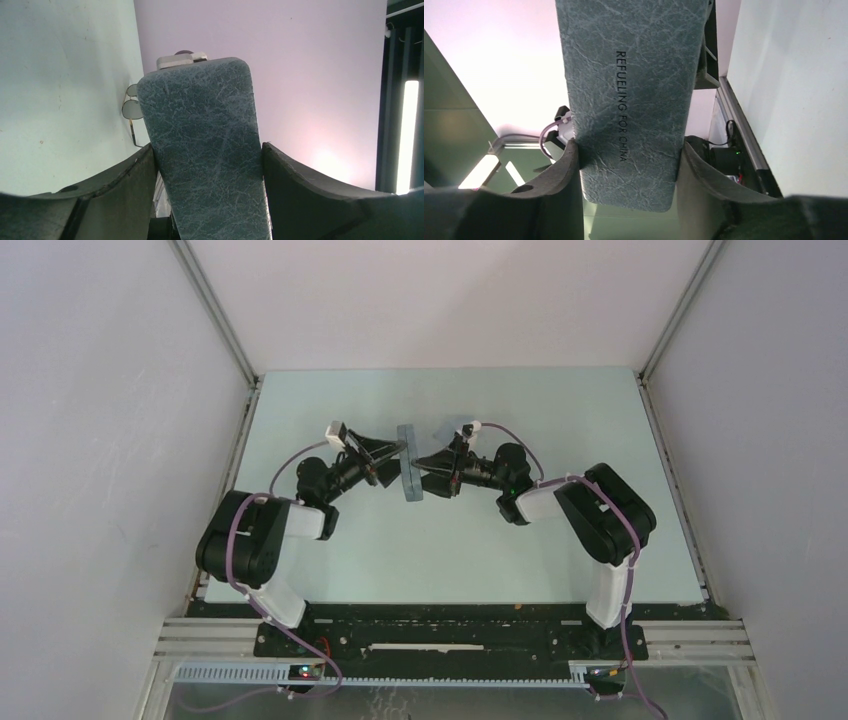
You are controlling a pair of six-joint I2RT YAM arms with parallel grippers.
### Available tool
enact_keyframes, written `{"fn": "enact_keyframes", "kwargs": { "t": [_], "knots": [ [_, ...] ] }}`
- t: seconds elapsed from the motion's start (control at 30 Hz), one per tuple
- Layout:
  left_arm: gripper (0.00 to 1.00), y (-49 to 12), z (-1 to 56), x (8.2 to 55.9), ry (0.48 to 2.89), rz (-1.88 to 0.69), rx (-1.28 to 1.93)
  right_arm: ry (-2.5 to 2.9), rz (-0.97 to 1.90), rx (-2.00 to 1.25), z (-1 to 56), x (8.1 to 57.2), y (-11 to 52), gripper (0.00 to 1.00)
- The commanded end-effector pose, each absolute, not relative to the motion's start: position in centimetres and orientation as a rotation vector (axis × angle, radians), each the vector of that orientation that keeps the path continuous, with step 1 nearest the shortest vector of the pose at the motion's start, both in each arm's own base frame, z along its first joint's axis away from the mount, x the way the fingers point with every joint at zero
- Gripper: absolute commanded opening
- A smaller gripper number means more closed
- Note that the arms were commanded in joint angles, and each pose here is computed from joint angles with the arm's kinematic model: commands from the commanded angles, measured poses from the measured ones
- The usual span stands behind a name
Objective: Organize the sunglasses
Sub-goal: Open the sunglasses case.
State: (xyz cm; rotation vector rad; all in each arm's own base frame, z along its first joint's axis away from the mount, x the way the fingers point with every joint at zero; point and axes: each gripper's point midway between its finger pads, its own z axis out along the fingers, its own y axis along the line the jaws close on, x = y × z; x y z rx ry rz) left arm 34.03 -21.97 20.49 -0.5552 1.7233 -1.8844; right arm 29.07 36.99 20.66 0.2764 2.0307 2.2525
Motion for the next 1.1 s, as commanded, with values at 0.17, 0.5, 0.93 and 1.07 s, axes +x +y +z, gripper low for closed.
{"fn": "enact_keyframes", "kwargs": {
  "t": [0.17, 0.5, 0.93, 1.07],
  "knots": [
    [0.00, -21.3, 23.7, 33.4, 1.603, -1.915, -0.431, 2.010, 2.284, 0.322, 20.5, 29.3, 36.7, 0.35],
    [0.00, -21.1, 23.5, 33.6, 1.606, -1.905, -0.449, 2.040, 2.223, 0.299, 20.5, 29.1, 37.0, 0.73],
    [0.00, -21.1, 23.1, 33.7, 1.613, -1.903, -0.458, 2.053, 2.208, 0.225, 21.2, 28.7, 37.8, 0.81],
    [0.00, -21.0, 23.0, 33.7, 1.615, -1.902, -0.462, 2.055, 2.213, 0.219, 21.3, 28.6, 37.9, 0.80]
  ]
}}
